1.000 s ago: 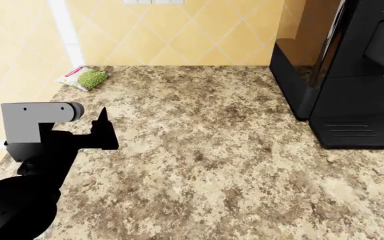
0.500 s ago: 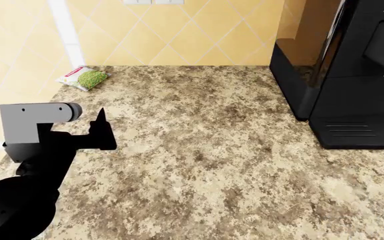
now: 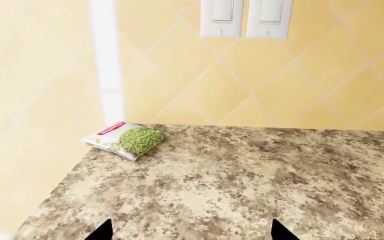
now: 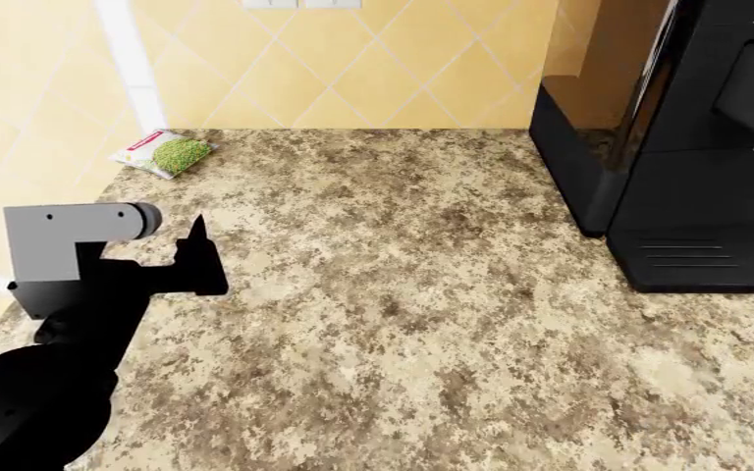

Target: Pick the walnut from the counter and place it in the cabinet.

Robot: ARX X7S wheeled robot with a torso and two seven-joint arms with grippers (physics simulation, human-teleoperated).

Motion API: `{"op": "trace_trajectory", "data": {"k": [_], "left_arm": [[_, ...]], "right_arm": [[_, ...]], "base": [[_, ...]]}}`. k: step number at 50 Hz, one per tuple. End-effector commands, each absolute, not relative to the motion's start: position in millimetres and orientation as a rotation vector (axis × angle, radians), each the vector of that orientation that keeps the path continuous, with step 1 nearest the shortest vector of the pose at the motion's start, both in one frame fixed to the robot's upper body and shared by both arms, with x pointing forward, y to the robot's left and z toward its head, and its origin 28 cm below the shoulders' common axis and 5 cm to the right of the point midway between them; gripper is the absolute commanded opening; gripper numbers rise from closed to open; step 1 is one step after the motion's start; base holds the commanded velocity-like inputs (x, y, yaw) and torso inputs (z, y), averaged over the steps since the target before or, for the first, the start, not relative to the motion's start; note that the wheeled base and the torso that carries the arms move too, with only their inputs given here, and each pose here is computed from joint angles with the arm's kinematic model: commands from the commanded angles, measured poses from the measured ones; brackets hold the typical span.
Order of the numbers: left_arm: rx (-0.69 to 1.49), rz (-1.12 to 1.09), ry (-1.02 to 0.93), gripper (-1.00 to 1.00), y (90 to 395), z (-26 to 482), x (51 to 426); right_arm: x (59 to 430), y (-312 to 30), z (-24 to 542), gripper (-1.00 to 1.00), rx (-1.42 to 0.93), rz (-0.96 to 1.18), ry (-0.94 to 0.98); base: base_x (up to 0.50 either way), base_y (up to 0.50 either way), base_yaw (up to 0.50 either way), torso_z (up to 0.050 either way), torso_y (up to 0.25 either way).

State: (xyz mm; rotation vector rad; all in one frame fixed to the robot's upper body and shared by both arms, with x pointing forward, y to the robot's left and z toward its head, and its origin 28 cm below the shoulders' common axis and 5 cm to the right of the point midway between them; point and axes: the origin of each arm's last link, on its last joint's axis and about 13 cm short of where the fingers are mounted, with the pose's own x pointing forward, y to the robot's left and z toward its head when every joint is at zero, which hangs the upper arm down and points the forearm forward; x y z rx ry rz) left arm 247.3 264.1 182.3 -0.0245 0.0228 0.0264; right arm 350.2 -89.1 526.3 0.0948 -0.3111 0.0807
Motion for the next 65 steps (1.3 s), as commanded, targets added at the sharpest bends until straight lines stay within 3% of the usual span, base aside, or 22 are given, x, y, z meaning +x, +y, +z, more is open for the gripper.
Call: {"op": "trace_trajectory", "data": {"k": [1,20,21,47,65], "left_arm": [[-0.027,0.030,0.031,1.00,265,180,249],[-0.035,0.038,0.052,1.00,267,174,254],[-0.036,0.038,0.052,1.00,267,174,254],[-0.038,0.038,0.051,1.00,267,174,254],[-0.036,0.037,0.044,1.00,266,176,252]], "right_arm": [[361,-91,510,-1.00,0.064,0.057,-0.257],[375,-93,486,-1.00,0.023,0.008,-0.195],[375,-93,486,1.00,0.022,0.008,-0.194],[376,-94,486,1.00,0.014,0.004,-0.210],[366,-91,509,1.00,0.025,0.072,-0.333]], "base": [[0.00,0.00,0.00,0.000,0.000],[0.00,0.00,0.00,0.000,0.000],[0.00,0.00,0.00,0.000,0.000],[0.00,0.00,0.00,0.000,0.000],[0.00,0.00,0.00,0.000,0.000]]}}
